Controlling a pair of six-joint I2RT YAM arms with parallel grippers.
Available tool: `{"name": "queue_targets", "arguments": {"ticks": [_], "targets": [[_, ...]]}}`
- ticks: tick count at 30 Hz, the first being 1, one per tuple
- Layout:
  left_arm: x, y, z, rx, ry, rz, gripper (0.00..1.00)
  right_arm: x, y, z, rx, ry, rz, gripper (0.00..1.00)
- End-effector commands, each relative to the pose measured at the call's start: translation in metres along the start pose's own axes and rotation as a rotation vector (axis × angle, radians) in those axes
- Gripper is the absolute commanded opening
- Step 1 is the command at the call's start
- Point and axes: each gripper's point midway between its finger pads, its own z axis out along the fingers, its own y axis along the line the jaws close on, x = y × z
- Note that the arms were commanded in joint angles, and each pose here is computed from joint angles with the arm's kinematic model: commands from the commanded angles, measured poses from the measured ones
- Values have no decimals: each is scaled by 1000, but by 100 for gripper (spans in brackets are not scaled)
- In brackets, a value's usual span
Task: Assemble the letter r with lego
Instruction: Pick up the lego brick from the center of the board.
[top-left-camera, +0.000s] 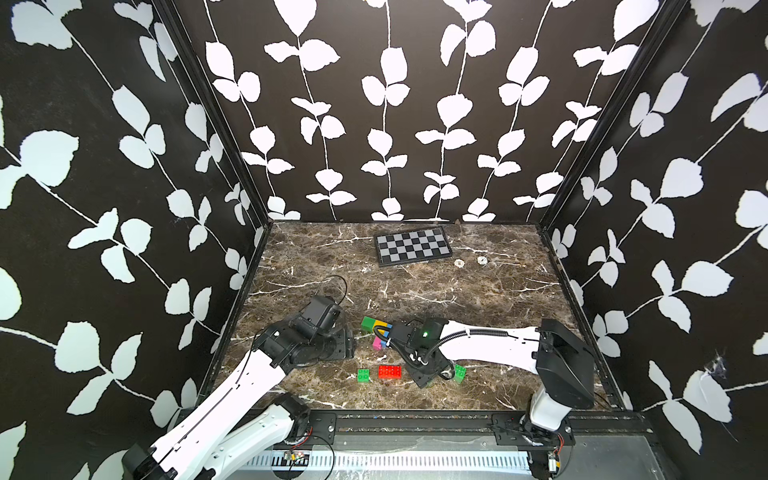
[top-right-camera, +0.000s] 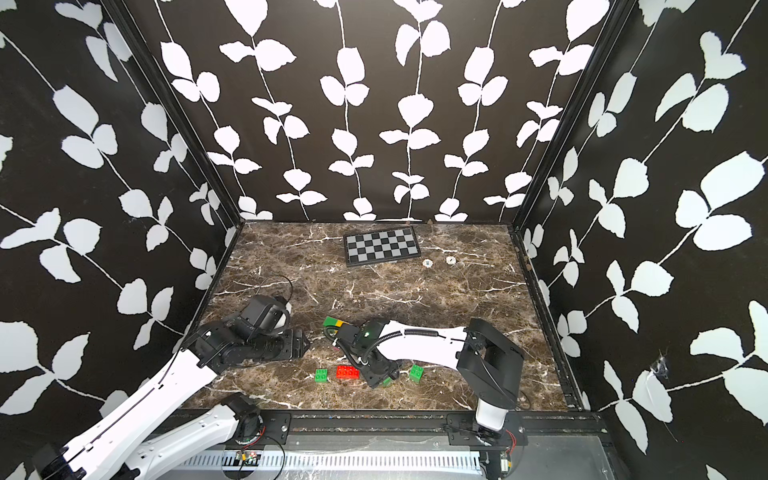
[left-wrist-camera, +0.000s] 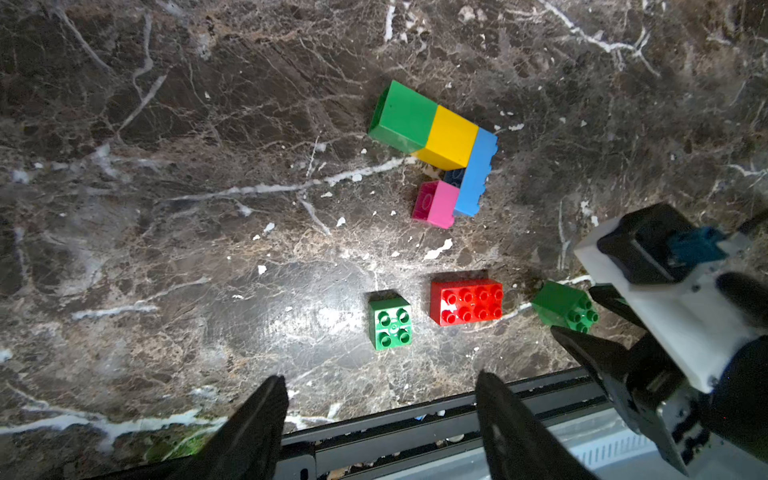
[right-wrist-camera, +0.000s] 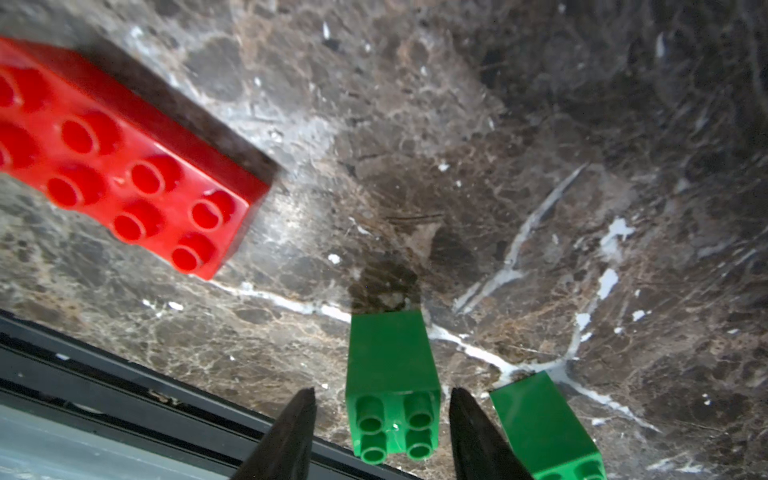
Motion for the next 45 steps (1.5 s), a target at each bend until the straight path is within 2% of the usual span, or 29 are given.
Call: {"name": "queue_targets", "arguments": {"ticks": [1,14,23,28,31,36,45], "targets": [[2,1,-6,-6,11,29,75,-2,-1,1,-4,5,23,48],[6,2,-6,7,18,24,76,4,-6,8,16,37,42,43],[7,0,-3,12,26,25,76,9,-8,12,30,58,39,43],[7,0,-2,14,30,25,76,9,-9,13,31,64,46,39],[8,0,-2,13,29,28,77,11,-9,13,28,66,48,43],[7,-1,-1,16,30,31,77,12,-10,15,29,76,55,43],[7,-1,0,19,33,38,77,13,-11,15,20,83,62,34]]}}
